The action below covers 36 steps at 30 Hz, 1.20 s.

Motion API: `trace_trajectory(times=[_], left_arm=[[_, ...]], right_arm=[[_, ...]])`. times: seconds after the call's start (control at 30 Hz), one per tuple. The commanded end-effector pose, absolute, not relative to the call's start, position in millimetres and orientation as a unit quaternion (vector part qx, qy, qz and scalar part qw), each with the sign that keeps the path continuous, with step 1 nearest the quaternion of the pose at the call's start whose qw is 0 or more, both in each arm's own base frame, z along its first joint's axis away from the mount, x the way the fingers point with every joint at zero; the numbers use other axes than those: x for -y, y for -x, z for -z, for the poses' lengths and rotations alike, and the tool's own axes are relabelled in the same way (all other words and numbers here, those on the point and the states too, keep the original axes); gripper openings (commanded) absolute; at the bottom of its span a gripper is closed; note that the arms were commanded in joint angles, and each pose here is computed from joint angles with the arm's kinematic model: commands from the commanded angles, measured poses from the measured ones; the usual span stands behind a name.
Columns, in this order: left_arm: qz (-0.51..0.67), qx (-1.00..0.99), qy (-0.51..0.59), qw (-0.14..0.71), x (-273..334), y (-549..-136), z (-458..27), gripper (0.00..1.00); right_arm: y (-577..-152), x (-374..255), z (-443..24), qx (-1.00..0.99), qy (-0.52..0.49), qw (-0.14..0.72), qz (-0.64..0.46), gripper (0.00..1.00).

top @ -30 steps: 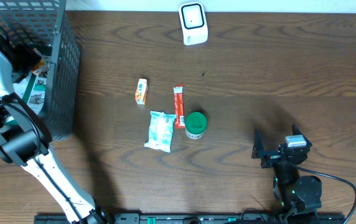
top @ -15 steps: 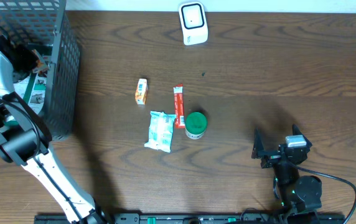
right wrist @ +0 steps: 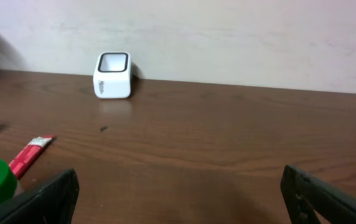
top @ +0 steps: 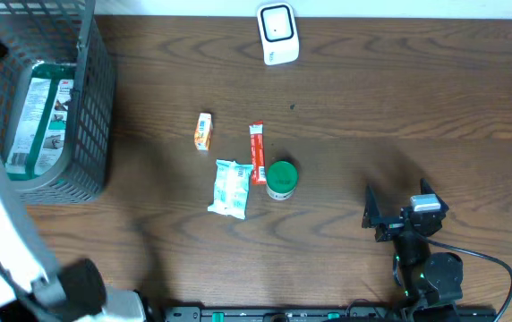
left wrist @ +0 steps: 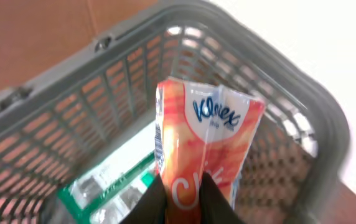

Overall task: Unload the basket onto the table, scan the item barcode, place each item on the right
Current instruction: 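Grasp the orange Kleenex pack with the left gripper and lift it out, then carry the Kleenex pack toward the scanner and lower it near the jar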

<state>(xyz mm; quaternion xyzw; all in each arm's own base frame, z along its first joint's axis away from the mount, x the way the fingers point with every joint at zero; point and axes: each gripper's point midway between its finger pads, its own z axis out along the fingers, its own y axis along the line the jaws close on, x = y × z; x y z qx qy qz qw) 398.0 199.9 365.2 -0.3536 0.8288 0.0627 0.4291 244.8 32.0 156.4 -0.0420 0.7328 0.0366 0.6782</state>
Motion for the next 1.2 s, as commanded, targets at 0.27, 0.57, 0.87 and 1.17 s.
trace_trajectory(times=[0.27, 0.57, 0.87, 1.17], left_arm=[[-0.055, -0.912, 0.254, 0.318, -38, -348, -339, 0.07], [-0.136, -0.943, 0.210, 0.219, 9, -326, -244, 0.07], [-0.181, -0.950, 0.177, 0.184, 39, -303, -163, 0.07], [-0.233, -0.944, 0.118, 0.199, 55, -293, -103, 0.07]], right_arm=[[-245, -29, -155, -0.734, 0.031, 0.677, -0.037, 0.99], [-245, -29, -155, -0.734, 0.031, 0.677, -0.037, 0.99], [-245, -29, -155, -0.734, 0.031, 0.677, -0.037, 0.99], [-245, -29, -155, -0.734, 0.031, 0.677, -0.037, 0.99]])
